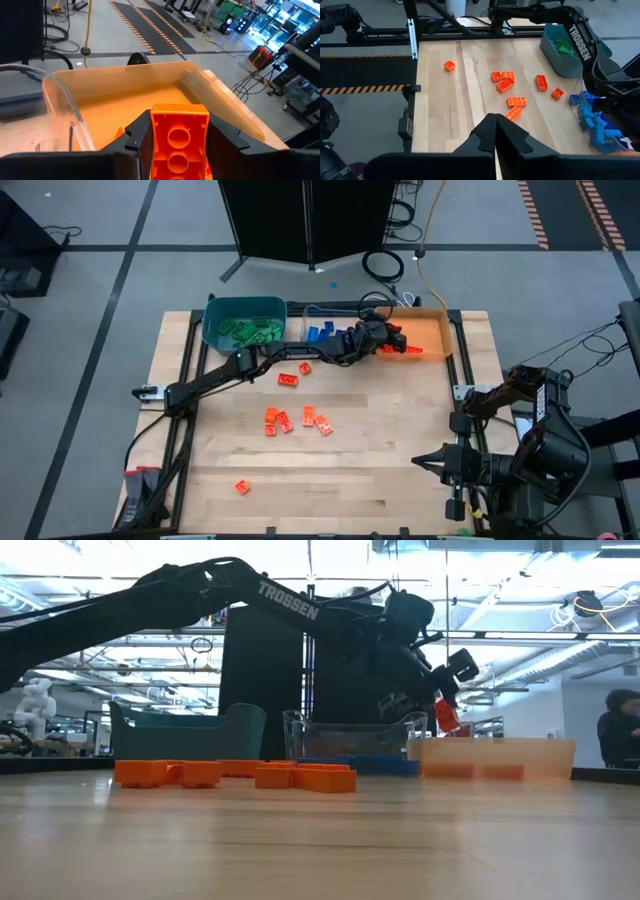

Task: Sort blocks
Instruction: Put the orange game piece into the orange transparent bin

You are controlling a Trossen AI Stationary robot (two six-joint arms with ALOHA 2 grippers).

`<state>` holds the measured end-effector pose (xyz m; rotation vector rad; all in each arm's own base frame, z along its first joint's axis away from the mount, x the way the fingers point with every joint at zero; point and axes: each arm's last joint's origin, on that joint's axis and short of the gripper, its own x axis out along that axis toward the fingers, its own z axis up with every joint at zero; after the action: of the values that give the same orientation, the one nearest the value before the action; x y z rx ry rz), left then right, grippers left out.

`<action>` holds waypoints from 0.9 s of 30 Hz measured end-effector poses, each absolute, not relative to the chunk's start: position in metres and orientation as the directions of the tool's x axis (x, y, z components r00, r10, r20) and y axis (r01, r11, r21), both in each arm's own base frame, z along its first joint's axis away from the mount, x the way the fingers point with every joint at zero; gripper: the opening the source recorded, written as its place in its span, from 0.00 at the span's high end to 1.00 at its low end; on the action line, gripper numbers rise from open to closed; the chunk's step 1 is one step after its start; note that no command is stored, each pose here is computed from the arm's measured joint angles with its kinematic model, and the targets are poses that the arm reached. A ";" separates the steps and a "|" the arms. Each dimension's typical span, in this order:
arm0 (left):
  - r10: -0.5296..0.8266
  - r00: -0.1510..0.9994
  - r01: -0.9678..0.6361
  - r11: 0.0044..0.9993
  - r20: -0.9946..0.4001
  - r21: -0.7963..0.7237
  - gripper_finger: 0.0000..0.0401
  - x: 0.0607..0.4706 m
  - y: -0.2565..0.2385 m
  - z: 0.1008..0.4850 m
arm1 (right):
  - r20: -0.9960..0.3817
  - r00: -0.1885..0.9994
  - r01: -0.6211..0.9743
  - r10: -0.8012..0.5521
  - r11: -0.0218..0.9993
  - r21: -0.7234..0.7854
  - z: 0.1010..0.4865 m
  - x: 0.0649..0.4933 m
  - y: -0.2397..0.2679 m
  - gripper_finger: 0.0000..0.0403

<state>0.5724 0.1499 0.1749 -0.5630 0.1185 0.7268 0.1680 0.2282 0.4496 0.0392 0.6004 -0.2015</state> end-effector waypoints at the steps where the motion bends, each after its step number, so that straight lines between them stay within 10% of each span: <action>1: 0.598 0.748 -0.658 0.610 -0.290 -0.441 0.66 0.572 0.150 0.175 | -0.565 0.806 0.200 -0.177 0.980 -0.022 0.450 0.168 0.228 1.00; 13: 0.598 0.749 -0.659 0.624 -0.286 -0.420 0.66 0.573 0.150 0.175 | -0.564 0.806 0.198 -0.177 0.980 -0.025 0.450 0.168 0.228 1.00; 20: 0.600 0.748 -0.660 0.624 -0.284 -0.419 0.38 0.573 0.150 0.176 | -0.564 0.806 0.198 -0.177 0.980 -0.025 0.450 0.168 0.228 1.00; 27: 0.601 0.757 -0.645 0.625 -0.257 -0.439 0.33 0.573 0.150 0.179 | -0.564 0.806 0.197 -0.177 0.980 -0.025 0.450 0.168 0.228 1.00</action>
<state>0.5734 0.1502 0.1786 -0.5381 0.0883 0.7158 0.1678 0.2283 0.4496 0.0355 0.6003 -0.2000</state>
